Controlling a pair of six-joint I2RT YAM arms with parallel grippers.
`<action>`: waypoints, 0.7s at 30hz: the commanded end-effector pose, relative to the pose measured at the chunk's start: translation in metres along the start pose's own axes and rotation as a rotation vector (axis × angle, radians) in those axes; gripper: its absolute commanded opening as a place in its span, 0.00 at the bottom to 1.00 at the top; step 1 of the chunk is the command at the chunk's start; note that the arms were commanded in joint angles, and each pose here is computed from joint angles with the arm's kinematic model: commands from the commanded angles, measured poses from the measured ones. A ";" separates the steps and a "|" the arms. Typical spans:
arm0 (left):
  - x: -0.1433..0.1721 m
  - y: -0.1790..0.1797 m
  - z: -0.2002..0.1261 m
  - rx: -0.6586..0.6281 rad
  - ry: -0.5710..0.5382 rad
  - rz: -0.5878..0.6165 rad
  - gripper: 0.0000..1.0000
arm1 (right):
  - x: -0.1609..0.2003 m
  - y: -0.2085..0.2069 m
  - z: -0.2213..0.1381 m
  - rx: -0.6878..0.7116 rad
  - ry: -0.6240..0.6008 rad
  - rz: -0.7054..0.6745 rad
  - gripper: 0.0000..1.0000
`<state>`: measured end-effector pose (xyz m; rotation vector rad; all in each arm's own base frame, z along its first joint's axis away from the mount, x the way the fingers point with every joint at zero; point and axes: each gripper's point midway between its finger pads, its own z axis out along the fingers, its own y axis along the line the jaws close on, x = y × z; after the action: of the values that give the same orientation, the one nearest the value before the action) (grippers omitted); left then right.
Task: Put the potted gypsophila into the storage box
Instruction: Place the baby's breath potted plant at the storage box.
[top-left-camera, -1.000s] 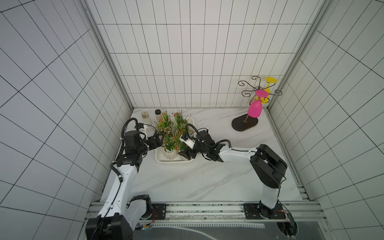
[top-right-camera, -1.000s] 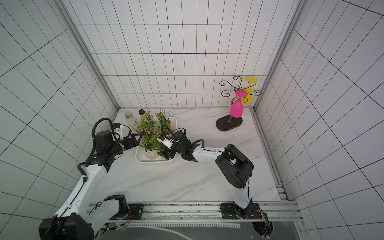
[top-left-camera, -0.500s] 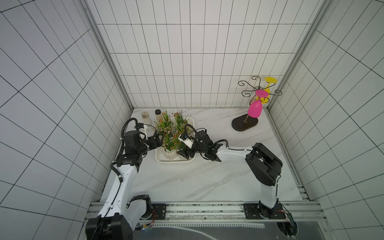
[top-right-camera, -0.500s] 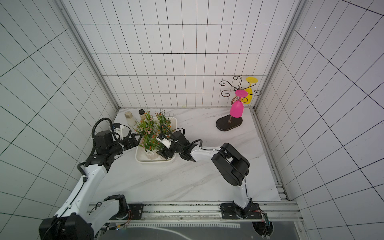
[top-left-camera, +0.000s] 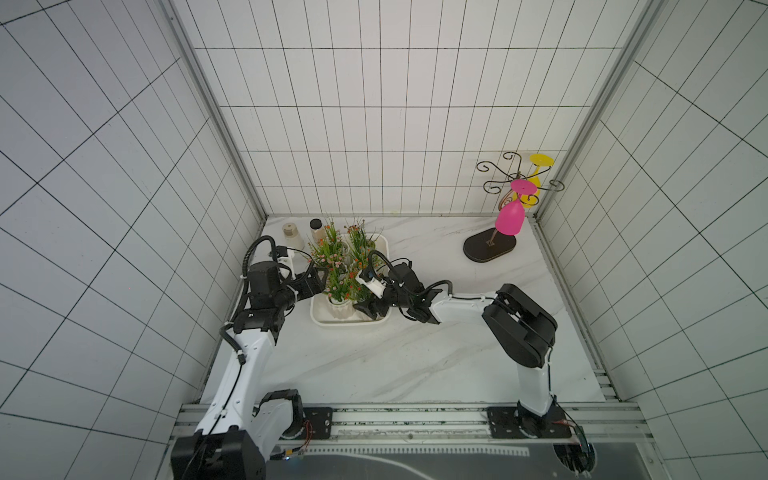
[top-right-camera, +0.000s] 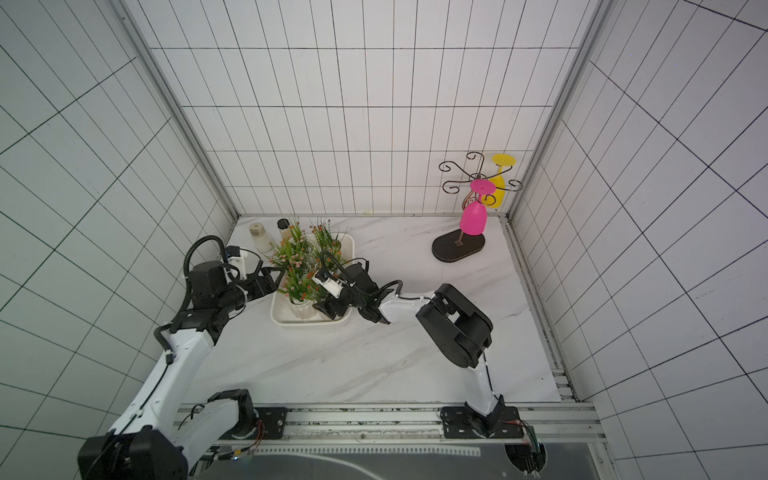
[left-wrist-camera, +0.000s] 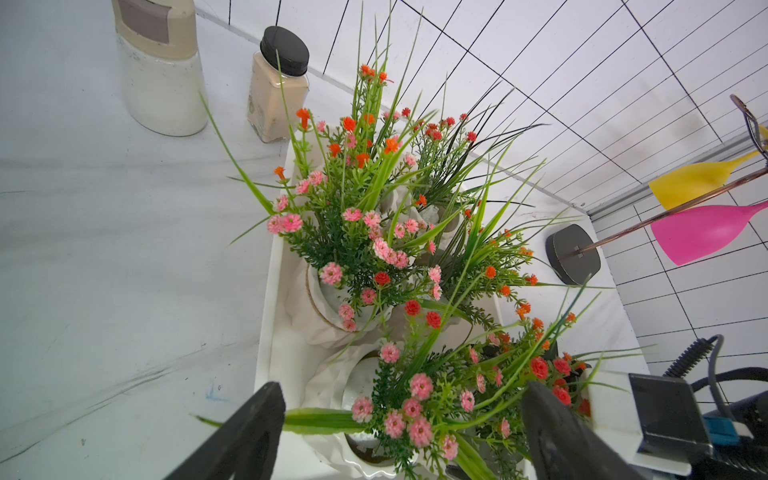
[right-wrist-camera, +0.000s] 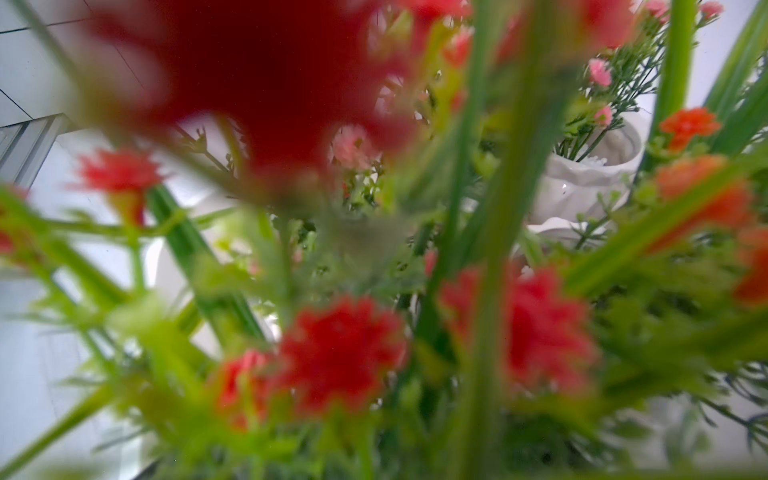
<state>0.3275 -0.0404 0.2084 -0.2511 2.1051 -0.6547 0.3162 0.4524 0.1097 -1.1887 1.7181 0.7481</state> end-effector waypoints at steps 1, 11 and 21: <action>-0.004 -0.002 -0.002 0.011 -0.020 0.003 0.89 | -0.067 -0.006 -0.003 0.002 -0.192 -0.052 0.77; -0.004 -0.002 -0.002 0.010 -0.018 0.004 0.89 | -0.056 -0.008 -0.001 0.011 -0.183 -0.035 0.96; -0.004 -0.001 -0.002 0.005 -0.019 0.005 0.89 | -0.056 -0.004 -0.033 0.051 -0.204 -0.032 0.99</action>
<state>0.3275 -0.0404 0.2085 -0.2509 2.1047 -0.6547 0.3207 0.4567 0.1411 -1.1152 1.6156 0.7779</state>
